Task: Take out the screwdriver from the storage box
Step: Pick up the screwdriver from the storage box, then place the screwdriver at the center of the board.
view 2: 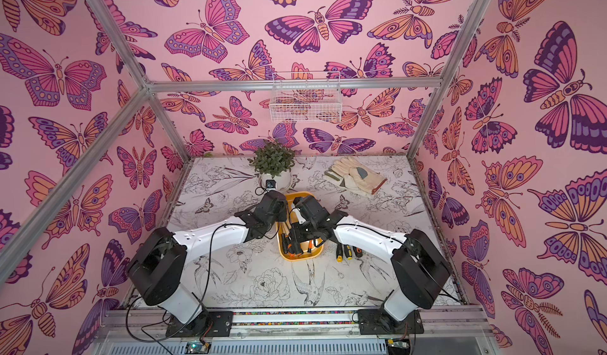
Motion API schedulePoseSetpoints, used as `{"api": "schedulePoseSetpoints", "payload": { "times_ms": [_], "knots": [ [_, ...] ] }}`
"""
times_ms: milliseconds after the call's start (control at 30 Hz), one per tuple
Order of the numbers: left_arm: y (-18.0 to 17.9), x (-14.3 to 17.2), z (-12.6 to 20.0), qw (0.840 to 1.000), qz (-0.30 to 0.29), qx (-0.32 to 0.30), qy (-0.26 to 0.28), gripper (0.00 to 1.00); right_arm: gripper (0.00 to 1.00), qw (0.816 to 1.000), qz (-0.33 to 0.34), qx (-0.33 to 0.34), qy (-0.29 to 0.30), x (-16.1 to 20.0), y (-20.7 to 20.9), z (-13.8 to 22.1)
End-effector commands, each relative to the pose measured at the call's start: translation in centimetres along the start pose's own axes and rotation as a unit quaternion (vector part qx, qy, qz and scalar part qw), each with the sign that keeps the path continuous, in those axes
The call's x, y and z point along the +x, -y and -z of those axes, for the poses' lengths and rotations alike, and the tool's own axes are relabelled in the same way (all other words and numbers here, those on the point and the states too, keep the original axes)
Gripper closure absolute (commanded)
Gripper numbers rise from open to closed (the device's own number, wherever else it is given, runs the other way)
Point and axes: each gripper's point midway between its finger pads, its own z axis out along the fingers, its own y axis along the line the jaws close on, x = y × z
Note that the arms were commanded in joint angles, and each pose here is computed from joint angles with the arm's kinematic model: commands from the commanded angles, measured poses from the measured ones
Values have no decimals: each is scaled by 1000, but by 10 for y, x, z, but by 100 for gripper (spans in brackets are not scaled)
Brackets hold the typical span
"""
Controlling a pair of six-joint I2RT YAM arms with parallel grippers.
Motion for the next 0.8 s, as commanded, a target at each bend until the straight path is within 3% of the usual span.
{"api": "schedulePoseSetpoints", "payload": {
  "times_ms": [0,333,767],
  "knots": [
    [3,-9,3,1000,14,8,16,100,100,1000,4,10,14,-2,5,22],
    [3,-10,3,1000,15,8,17,100,100,998,-1,53,24,6,35,69],
    [2,-10,3,1000,15,8,16,100,100,989,-65,130,20,23,116,112]
  ]
}}
